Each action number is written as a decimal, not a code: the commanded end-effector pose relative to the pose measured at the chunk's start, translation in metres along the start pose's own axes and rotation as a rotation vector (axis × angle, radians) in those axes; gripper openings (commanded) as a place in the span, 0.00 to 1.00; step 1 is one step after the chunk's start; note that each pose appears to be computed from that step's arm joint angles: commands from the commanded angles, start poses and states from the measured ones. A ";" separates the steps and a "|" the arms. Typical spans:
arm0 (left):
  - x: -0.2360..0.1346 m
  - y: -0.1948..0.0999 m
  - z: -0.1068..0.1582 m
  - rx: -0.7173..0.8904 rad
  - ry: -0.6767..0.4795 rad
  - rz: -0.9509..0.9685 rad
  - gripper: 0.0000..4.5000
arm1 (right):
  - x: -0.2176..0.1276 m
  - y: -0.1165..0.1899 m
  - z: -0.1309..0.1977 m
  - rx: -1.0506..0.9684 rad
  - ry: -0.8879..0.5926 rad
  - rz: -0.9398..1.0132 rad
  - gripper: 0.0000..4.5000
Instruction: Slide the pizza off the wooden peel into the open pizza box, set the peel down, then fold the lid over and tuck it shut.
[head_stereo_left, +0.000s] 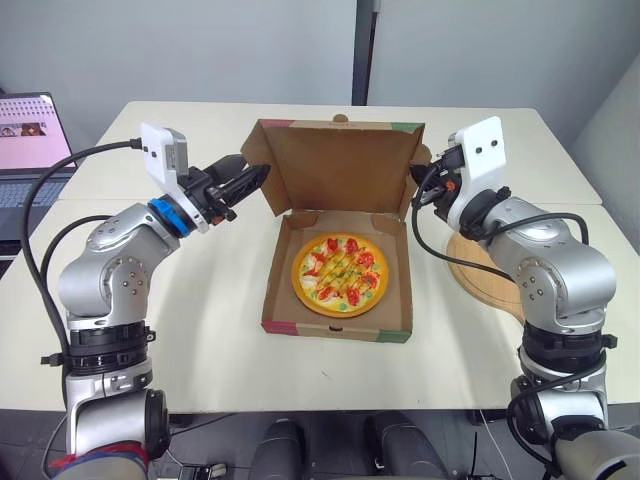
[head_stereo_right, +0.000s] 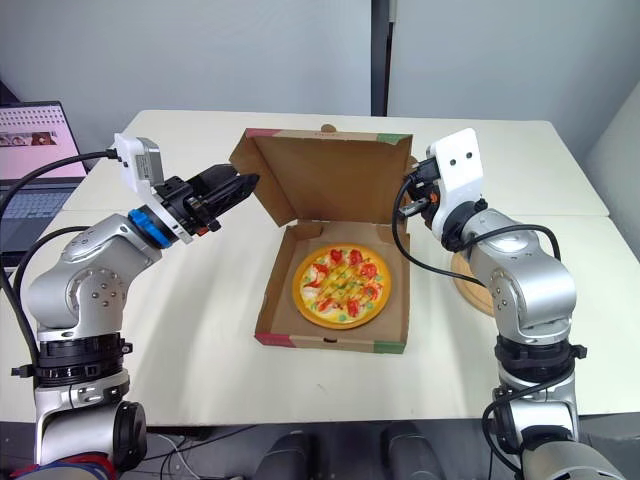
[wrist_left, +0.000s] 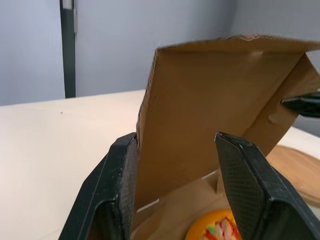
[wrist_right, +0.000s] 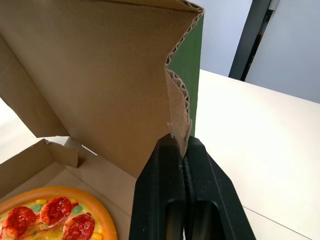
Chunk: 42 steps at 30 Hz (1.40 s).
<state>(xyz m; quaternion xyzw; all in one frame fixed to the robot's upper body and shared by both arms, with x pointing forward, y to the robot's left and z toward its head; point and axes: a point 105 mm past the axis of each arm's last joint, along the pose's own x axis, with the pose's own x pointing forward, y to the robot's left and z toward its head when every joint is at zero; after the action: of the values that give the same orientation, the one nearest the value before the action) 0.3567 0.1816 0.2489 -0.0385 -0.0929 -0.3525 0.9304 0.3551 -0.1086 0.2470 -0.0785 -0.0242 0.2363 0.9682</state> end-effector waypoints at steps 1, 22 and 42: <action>0.004 -0.003 0.011 0.032 -0.059 0.007 0.55 | -0.001 0.005 0.018 -0.024 -0.068 0.029 0.00; 0.026 -0.041 0.021 -0.033 -0.132 0.106 0.00 | 0.002 0.013 0.019 -0.005 -0.072 0.048 0.00; 0.000 -0.039 0.020 -0.207 -0.029 -0.028 0.00 | -0.014 0.060 0.015 0.069 -0.090 0.083 0.00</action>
<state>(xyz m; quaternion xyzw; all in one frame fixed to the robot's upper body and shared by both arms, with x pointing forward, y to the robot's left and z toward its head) 0.3366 0.1698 0.2621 -0.1406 -0.0656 -0.3296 0.9313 0.3275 -0.0803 0.2425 -0.0332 -0.0309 0.2364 0.9706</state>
